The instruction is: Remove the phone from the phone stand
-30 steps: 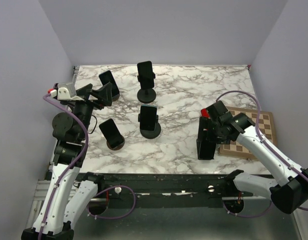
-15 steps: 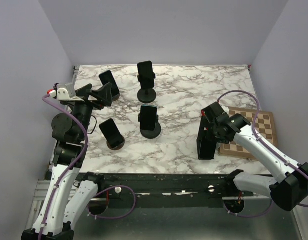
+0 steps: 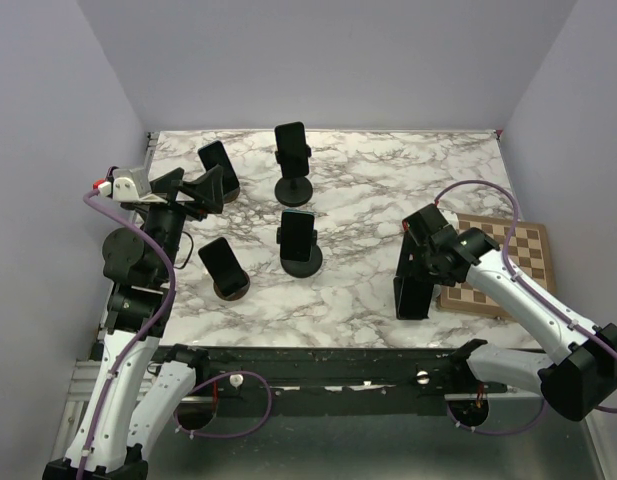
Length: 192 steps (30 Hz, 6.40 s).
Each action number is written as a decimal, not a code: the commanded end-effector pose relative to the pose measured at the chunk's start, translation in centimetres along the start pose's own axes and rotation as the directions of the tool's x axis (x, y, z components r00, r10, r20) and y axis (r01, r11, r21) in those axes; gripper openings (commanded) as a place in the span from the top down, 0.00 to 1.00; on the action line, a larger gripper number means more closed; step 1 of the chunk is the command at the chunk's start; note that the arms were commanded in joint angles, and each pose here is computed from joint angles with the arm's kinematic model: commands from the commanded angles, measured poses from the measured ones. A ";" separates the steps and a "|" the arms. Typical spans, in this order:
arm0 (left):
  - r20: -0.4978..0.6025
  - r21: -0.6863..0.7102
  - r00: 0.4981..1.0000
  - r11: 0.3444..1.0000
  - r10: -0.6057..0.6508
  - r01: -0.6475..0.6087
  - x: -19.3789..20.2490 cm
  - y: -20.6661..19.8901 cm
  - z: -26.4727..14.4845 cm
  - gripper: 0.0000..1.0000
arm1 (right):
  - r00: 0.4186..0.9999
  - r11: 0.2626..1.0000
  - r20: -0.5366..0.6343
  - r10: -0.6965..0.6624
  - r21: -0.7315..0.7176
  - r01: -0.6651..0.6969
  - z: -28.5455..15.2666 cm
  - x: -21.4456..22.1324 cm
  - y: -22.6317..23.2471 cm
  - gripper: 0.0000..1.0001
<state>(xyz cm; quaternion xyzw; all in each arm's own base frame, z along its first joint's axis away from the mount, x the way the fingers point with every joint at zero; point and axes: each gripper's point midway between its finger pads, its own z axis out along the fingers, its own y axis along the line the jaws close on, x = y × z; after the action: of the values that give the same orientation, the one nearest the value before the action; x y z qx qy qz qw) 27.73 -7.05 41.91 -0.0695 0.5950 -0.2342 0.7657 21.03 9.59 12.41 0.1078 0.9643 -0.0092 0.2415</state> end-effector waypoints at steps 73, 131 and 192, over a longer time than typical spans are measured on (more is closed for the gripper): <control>-0.049 0.002 0.999 1.000 0.006 -0.006 1.9 -0.1 0.8 0.04 | 0.979 0.986 0.138 -0.150 -0.052 0.159 22.2 -25.2 12.9 0.99; -0.104 -0.002 0.995 1.000 -0.012 0.012 3.4 0.0 1.6 0.04 | 0.941 0.990 0.313 -0.129 -0.007 0.138 12.9 -29.3 14.5 0.00; -0.832 0.245 0.554 0.882 -0.022 0.402 22.5 -4.7 -7.0 0.14 | 0.838 0.355 0.474 -0.272 -0.760 0.545 -3.5 -1.1 27.0 0.32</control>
<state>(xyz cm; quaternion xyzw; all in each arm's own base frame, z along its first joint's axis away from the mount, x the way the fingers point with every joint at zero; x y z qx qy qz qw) 23.88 -18.49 21.56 0.0996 0.8131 -0.4155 0.3953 25.33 34.91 15.86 -0.2571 0.8147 0.3772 0.3575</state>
